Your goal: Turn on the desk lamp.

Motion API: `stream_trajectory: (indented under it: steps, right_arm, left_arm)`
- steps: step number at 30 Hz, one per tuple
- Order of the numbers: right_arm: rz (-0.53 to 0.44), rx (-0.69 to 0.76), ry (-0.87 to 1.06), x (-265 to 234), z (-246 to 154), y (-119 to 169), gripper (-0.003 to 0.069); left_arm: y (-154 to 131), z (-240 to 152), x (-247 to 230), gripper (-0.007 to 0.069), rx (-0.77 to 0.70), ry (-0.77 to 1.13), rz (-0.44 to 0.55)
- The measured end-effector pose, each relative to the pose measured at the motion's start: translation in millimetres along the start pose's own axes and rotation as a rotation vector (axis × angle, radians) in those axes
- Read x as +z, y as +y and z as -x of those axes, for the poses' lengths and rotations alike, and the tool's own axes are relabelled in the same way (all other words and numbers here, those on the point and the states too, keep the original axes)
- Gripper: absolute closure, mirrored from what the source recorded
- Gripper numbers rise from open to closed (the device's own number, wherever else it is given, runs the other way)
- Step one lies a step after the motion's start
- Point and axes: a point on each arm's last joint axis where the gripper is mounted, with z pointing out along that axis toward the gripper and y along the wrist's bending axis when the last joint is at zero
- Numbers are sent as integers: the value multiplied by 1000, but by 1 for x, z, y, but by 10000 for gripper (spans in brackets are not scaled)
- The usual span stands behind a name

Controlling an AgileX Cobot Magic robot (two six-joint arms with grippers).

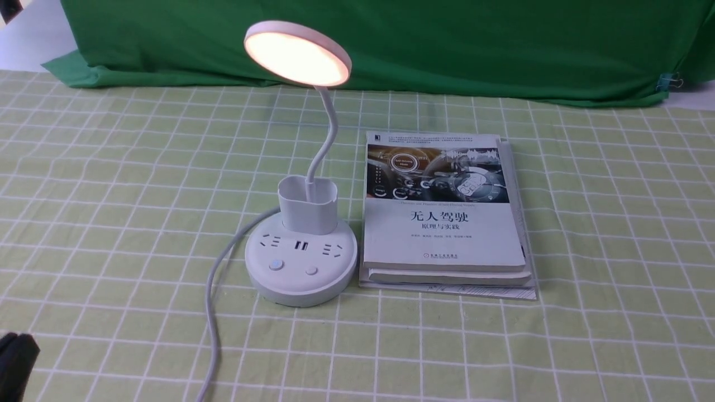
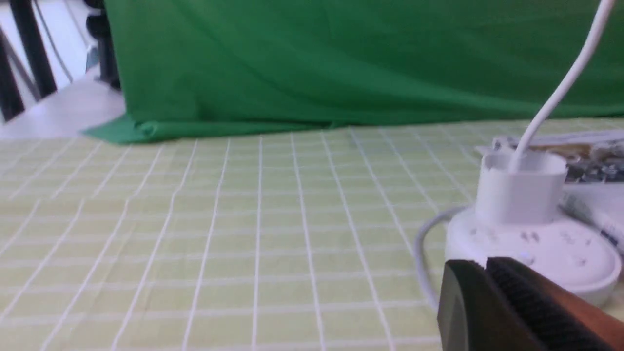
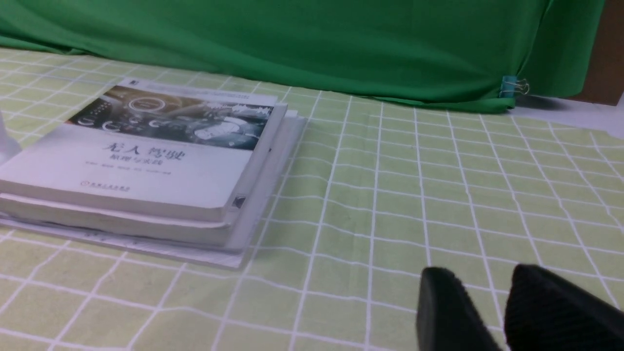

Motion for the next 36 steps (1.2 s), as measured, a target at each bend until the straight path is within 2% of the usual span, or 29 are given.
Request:
stream_trajectory:
  steps: [2,7,36]
  right_arm:
    - [0,0,-1,0,0,0,414]
    - [0,0,0,0,0,0,414]
    - [0,0,0,0,0,0,414]
  left_arm:
    - [1,-6,0,606,19,61,19]
    - [1,-8,0,606,66,73,21]
    - [1,-8,0,606,78,75,18]
